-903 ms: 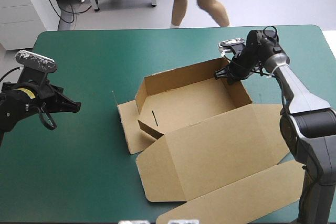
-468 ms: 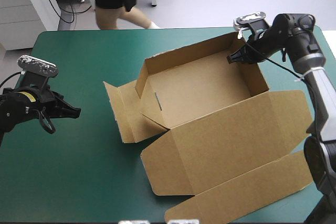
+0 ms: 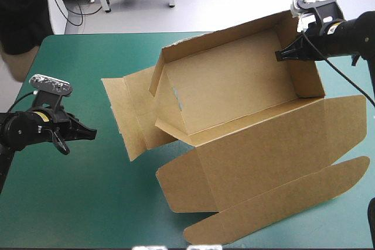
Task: Fold the box
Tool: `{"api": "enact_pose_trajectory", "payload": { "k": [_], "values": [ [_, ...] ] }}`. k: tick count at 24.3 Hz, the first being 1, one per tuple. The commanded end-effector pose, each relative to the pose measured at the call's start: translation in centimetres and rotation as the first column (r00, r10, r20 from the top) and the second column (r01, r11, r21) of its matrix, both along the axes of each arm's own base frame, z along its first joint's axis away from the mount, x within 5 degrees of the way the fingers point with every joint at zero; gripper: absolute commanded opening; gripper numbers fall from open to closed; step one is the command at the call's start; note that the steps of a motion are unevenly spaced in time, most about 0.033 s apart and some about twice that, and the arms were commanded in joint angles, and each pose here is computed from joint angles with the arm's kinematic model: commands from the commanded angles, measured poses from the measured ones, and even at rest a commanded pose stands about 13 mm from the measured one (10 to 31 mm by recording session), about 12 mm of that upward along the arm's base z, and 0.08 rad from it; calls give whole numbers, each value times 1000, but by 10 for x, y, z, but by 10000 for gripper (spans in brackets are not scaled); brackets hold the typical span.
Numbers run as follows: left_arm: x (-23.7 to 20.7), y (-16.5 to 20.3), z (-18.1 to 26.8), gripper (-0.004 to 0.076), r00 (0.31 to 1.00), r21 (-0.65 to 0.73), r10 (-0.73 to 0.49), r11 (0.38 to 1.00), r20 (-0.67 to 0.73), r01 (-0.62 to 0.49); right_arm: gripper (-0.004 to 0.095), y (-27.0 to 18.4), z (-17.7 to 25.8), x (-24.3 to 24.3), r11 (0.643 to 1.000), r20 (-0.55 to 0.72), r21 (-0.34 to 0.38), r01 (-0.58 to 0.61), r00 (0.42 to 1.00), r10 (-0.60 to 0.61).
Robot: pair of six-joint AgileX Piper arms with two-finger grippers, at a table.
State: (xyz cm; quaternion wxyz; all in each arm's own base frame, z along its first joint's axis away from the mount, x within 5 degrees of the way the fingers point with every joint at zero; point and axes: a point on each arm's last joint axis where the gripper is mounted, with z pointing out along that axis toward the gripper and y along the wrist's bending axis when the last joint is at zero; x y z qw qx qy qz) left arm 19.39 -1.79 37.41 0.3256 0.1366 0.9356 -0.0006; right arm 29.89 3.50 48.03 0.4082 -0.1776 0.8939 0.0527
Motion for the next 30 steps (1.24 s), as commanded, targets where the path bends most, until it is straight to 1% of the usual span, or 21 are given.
{"api": "enact_pose_trajectory", "payload": {
  "k": [1, 4, 8, 10, 12, 13, 14, 15, 16, 19, 20, 21, 22, 23, 25, 26, 27, 29, 30],
  "values": [
    [4, 4, -4, 16, 996, -87, 54, 995, 73, -47, -22, -1, 31, -23, 999, 135, 51, 9, 991, -16],
    [11, 13, -26, 16, 995, -134, 86, 988, 50, -78, -21, -1, 32, -25, 998, 140, 57, 6, 990, -14],
    [23, 19, -54, 16, 998, -230, 58, 972, 15, -53, -22, 0, 32, -25, 998, 139, 63, 2, 990, -10],
    [30, 19, -64, 16, 998, -293, 54, 955, 23, -45, -22, 1, 32, -26, 997, 139, 74, -5, 990, -5],
    [38, 15, -72, 16, 998, -368, 48, 929, 31, -34, -22, 1, 33, -26, 997, 138, 78, -8, 990, -3],
    [42, 11, -75, 16, 999, -401, 18, 916, 37, -2, -22, 1, 33, -26, 997, 138, 80, -9, 990, -2],
    [46, 7, -77, 16, 999, -440, -19, 897, 50, 39, -21, 1, 33, -26, 997, 138, 82, -11, 990, -1],
    [54, 2, -81, 16, 993, -486, -94, 866, 73, 117, -22, 1, 33, -26, 997, 138, 83, -11, 990, -1],
    [57, -1, -83, 16, 989, -516, -120, 844, 84, 146, -21, 2, 33, -26, 996, 137, 86, -11, 991, -1],
    [67, -6, -86, 17, 985, -608, -128, 776, 114, 171, -22, 3, 33, -26, 994, 135, 104, -16, 991, 1],
    [74, -10, -86, 51, 981, -670, -130, 717, 145, 194, -22, 4, 33, -26, 993, 134, 116, -23, 991, 7],
    [75, -11, -85, 78, 976, -687, -140, 693, 168, 218, -22, 5, 33, -26, 992, 134, 123, -27, 991, 10],
    [77, -15, -83, 178, 963, -726, -167, 632, 214, 271, -21, 5, 34, -27, 992, 134, 126, -30, 991, 12],
    [78, -18, -80, 270, 948, -745, -193, 587, 253, 318, -21, 5, 34, -27, 992, 134, 126, -30, 991, 12],
    [76, -22, -76, 492, 917, -746, -240, 534, 317, 398, -22, 5, 34, -27, 991, 133, 130, -27, 991, 10],
    [74, -23, -75, 559, 902, -736, -261, 523, 343, 431, -22, 5, 34, -27, 991, 132, 131, -26, 991, 8],
    [73, -24, -73, 610, 894, -737, -272, 507, 356, 448, -22, 5, 34, -26, 991, 132, 130, -25, 991, 8],
    [71, -26, -70, 618, 879, -746, -290, 467, 379, 475, -21, 5, 32, -25, 991, 126, 134, -21, 992, 4],
    [69, -27, -67, 618, 867, -750, -297, 437, 401, 497, -21, 5, 31, -22, 990, 116, 141, -15, 993, -2]
  ]
}}
